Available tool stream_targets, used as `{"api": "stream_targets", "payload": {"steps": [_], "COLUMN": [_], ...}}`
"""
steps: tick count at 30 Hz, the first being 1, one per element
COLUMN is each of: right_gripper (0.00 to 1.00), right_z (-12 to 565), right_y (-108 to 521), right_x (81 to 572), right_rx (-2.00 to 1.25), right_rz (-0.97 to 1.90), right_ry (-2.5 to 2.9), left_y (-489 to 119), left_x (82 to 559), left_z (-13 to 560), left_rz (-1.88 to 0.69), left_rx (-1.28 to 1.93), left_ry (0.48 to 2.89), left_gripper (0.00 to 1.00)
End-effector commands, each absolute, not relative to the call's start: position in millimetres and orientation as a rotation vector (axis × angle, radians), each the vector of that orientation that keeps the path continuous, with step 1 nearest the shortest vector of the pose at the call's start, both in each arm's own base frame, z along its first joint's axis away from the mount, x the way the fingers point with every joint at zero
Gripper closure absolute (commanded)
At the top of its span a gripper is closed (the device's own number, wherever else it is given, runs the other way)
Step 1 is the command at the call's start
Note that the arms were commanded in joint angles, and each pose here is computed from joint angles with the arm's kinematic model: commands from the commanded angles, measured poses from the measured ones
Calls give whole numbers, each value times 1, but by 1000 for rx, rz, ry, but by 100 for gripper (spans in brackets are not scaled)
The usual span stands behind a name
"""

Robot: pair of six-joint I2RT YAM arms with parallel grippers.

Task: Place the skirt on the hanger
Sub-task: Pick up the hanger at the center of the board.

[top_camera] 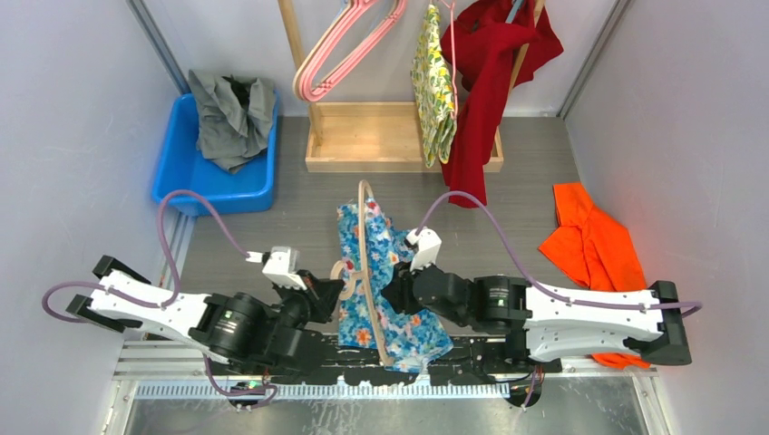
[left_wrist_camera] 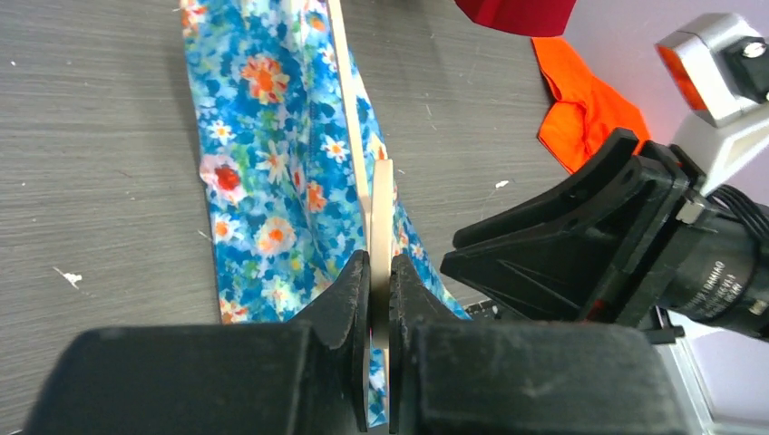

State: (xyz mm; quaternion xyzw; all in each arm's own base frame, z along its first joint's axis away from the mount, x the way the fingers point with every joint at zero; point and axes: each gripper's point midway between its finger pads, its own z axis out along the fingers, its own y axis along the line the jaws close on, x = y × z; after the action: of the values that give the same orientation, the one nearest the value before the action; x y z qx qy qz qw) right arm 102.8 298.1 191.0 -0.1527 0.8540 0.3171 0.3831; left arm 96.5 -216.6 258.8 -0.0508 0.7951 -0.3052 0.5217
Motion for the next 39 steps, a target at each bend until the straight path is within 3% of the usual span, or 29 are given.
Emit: {"api": "stream_targets", "payload": {"steps": [1, 9, 16, 23, 39], "right_gripper": [59, 59, 55, 46, 44], "right_z": [197, 213, 236, 214, 178], "right_y": [261, 236, 258, 254, 261], "right_x": [119, 109, 80, 81, 94], "right_rx": [-292, -298, -285, -141, -118], "right_rz": [640, 417, 365, 426, 413], "right_ry": [2124, 1961, 1746, 1754, 1859], "left_y": [-236, -283, -307, -306, -303], "left_x": [108, 141, 161, 164, 166], "left_z": [289, 296, 314, 321, 323], "left_rz": [-680, -685, -681, -690, -679], "left_rx": [-97, -97, -113, -117, -122], "left_ry": [1859, 1913, 1941, 1945, 1935], "left_gripper": [100, 100, 100, 100, 100]}}
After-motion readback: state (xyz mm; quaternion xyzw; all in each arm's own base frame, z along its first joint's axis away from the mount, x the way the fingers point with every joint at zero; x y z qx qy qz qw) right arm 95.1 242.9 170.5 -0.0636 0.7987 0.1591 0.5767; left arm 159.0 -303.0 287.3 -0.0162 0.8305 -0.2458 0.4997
